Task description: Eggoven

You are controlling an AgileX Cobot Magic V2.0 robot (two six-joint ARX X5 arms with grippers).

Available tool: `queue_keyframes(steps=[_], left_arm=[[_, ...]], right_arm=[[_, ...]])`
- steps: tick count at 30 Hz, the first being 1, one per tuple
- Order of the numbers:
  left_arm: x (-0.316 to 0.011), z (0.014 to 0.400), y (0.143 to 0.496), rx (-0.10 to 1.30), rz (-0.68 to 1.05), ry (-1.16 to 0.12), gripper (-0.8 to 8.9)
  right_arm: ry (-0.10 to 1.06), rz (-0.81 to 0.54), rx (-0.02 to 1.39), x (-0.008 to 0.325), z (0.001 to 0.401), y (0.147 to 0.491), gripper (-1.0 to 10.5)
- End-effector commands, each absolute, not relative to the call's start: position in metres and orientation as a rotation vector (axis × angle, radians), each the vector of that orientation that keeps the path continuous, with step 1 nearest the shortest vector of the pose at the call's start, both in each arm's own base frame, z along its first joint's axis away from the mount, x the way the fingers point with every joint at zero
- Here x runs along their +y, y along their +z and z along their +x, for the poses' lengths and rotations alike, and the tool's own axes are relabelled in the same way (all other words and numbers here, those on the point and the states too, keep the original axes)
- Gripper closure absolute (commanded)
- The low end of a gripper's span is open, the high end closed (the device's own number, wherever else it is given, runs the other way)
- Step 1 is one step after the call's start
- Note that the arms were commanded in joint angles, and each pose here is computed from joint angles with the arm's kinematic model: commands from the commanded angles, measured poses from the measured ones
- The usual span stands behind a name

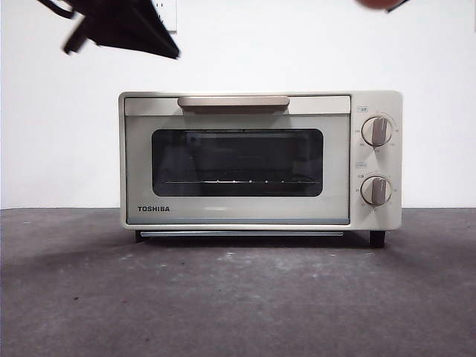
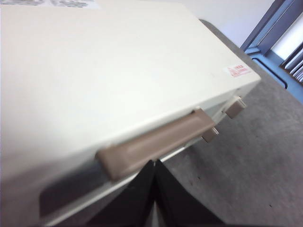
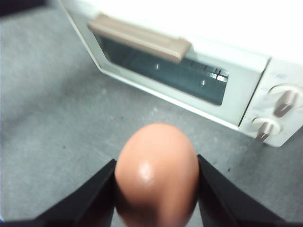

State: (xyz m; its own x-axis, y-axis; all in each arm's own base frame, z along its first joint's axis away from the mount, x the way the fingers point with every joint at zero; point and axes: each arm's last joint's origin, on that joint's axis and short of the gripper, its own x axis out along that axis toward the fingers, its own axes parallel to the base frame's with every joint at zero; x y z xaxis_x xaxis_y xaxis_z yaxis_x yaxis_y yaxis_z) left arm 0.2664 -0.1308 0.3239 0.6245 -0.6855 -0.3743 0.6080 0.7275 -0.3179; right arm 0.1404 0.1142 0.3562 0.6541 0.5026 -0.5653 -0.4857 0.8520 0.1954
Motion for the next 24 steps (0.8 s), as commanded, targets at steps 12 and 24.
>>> queue_keyframes(steps=[12,24], left_arm=[[-0.176,0.313,0.302,0.537,-0.077,-0.786,8.08],[-0.198,0.298,0.282,0.668,0.035,-0.835,8.08]], right_arm=[[0.592,0.035,0.532,0.097,0.117,0.376,9.4],[0.593,0.028,0.529,0.095,0.116,0.377,9.4]])
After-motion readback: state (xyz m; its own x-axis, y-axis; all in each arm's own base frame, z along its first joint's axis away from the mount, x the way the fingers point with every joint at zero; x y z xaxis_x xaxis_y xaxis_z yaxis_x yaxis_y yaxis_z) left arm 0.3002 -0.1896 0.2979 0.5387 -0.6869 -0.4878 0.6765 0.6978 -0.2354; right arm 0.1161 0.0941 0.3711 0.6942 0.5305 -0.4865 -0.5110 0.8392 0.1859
